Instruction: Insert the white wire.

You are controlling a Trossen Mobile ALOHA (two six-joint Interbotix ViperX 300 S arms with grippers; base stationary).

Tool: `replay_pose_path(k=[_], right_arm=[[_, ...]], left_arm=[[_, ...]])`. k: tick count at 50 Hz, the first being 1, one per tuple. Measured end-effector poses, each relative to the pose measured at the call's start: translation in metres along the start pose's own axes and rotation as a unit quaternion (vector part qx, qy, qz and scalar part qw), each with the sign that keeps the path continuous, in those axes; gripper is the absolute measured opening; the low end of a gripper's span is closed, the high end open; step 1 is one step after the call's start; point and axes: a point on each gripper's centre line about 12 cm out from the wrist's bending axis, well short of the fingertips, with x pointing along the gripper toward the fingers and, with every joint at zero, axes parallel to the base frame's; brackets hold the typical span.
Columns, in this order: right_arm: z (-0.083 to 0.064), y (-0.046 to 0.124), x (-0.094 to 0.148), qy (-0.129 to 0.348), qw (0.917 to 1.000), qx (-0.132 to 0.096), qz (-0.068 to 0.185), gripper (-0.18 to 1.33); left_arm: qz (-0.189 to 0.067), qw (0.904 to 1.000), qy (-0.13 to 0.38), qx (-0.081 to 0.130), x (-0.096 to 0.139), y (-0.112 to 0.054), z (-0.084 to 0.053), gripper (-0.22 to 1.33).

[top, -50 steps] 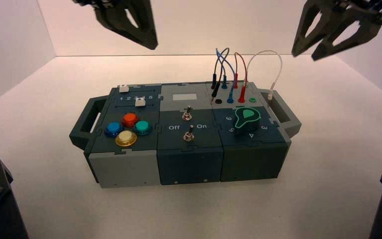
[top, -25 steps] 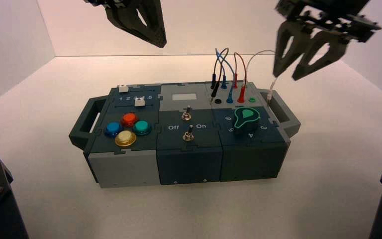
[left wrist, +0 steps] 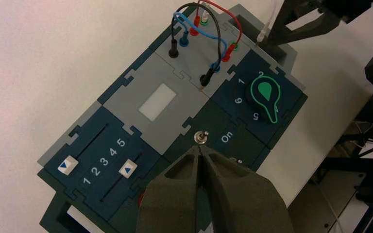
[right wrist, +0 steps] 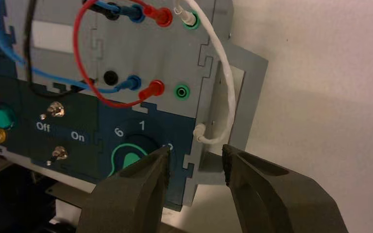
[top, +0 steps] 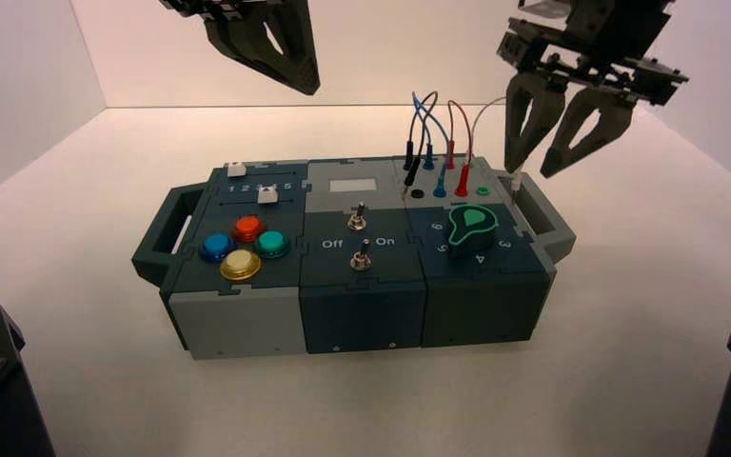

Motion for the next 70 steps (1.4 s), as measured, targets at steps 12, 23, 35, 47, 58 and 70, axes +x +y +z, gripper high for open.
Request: replay_pose_path(k=[12, 23, 35, 47, 58, 70], right_arm=[[0.001, -0.001, 0.004, 0.005, 1.0, 0.002, -0.002, 0.98], [0.006, 0.0, 0.003, 0.001, 1.0, 0.001, -0.001, 0.95], [0.006, -0.001, 0.009, 0.012, 0.9999, 0.004, -0.004, 0.95], [0.01, -0.001, 0.012, 0.014, 0.9999, 0.005, -0.005, 0.9], [0.013, -0.001, 0.014, 0.014, 0.9999, 0.005, -0.005, 0.89], [0.013, -0.002, 0.019, 0.023, 0.9997, 0.007, -0.007, 0.86]], left_arm=[[0.0, 1.0, 0.0, 0.0, 0.0, 0.0, 0.0, -0.16], [0.0, 1.0, -0.001, 0.0, 0.0, 0.0, 0.001, -0.16], [-0.001, 1.0, -0.004, 0.0, -0.002, 0.0, 0.001, -0.16], [0.0, 1.0, -0.003, 0.001, -0.002, 0.0, 0.0, -0.16], [-0.001, 1.0, -0.004, 0.0, -0.002, 0.0, 0.001, -0.16], [0.0, 1.0, -0.005, 0.0, -0.003, 0.0, 0.001, -0.16]])
